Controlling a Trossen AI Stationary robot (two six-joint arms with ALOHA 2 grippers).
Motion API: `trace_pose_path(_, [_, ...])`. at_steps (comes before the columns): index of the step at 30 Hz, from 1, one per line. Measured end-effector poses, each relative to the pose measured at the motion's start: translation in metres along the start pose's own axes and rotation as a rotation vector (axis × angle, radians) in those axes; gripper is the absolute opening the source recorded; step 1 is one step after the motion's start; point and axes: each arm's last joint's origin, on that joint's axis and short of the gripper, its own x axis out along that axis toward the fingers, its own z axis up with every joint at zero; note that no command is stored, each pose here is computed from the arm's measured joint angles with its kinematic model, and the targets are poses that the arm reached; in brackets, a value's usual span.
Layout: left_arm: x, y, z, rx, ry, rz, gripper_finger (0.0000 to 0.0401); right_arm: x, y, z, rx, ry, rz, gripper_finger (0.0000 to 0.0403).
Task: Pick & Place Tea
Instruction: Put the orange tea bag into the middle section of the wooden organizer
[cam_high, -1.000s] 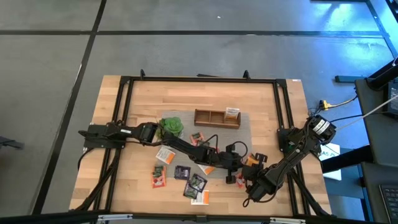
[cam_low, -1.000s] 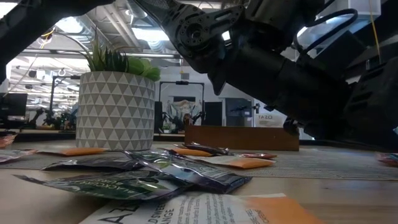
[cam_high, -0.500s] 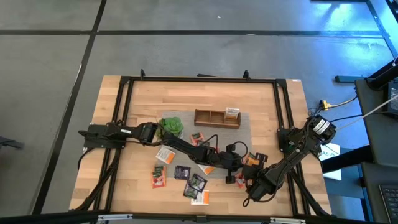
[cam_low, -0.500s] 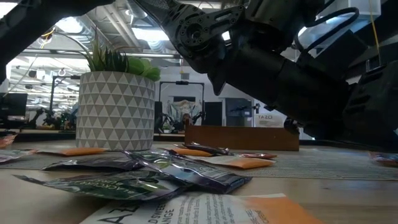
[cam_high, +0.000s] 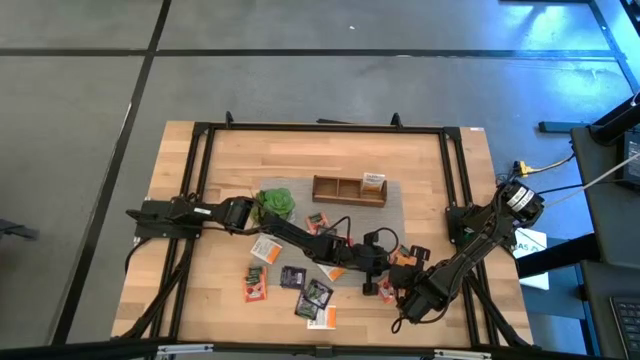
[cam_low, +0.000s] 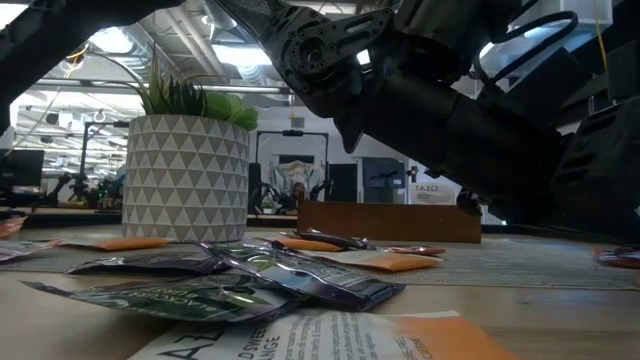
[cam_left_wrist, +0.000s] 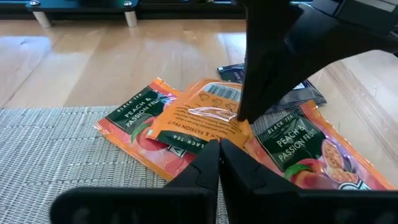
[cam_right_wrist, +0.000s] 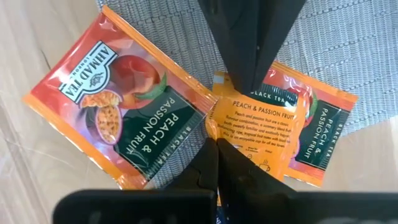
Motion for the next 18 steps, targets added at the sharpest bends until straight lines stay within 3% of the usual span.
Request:
trace_pose_path(10, [-0.008, 0.001, 0.009, 0.142, 0.048, 0.013, 0.0006, -0.004, 0.005, -0.003, -0.024, -0.007, 0.022, 0.0001])
trace_pose_path(18, [-0.012, -0.008, 0.009, 0.501, 0.066, -0.009, 0.0010, -0.014, 0.010, 0.000, -0.074, -0.015, 0.035, 0.0000])
